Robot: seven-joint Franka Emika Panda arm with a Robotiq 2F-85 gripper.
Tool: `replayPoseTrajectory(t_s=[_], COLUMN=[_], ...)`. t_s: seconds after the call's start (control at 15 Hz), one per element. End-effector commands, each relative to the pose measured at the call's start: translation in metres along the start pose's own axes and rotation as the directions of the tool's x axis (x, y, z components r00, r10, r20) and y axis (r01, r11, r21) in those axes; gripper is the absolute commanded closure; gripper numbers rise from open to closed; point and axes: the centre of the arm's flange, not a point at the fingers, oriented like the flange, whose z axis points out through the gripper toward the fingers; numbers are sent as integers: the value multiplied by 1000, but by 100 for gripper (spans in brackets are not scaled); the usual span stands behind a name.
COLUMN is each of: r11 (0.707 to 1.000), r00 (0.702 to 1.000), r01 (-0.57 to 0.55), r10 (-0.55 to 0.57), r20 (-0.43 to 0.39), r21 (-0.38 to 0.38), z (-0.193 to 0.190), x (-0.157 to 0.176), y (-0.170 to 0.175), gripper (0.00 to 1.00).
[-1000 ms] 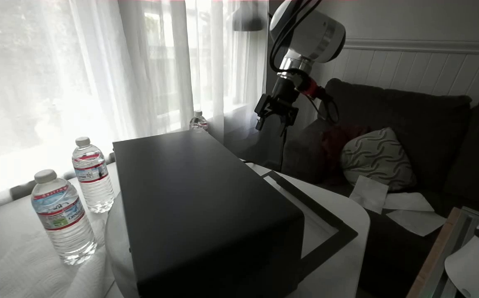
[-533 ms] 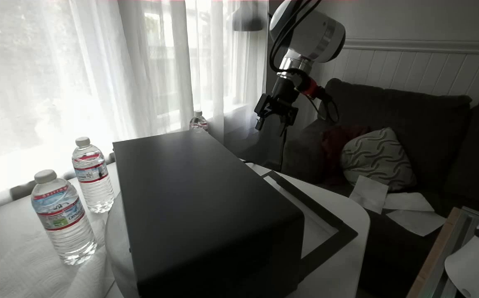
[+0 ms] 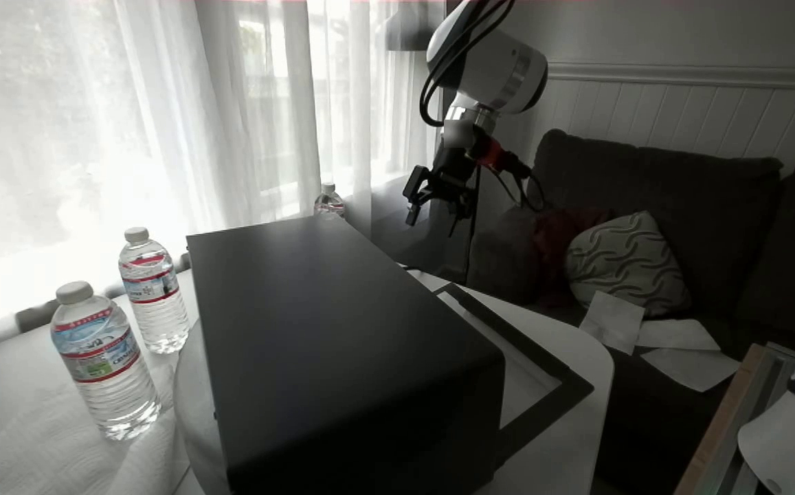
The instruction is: Put one orange packet on the microwave door
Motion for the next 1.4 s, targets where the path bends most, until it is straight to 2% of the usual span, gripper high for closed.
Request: replayPoseTrajectory(t_s=[0.0,0.33,0.8,0.87,0.93,1.07,1.13,1.27,1.33], r11=[994,966,912,908,903,893,889,882,880], r00=[994,966,922,919,916,910,908,903,901], r01=[-104,-257,-387,-393,-401,-413,-417,-426,-429], r10=[103,255,385,391,400,413,417,427,431], r20=[47,39,45,43,41,38,42,42,39], r21=[22,31,136,144,154,179,187,202,204], z=[27,49,69,73,77,86,91,98,101], x=[36,64,99,104,109,117,121,126,128], y=[-8,2,12,11,11,10,8,7,7], gripper=[0,0,1,7,7,16,31,50,54])
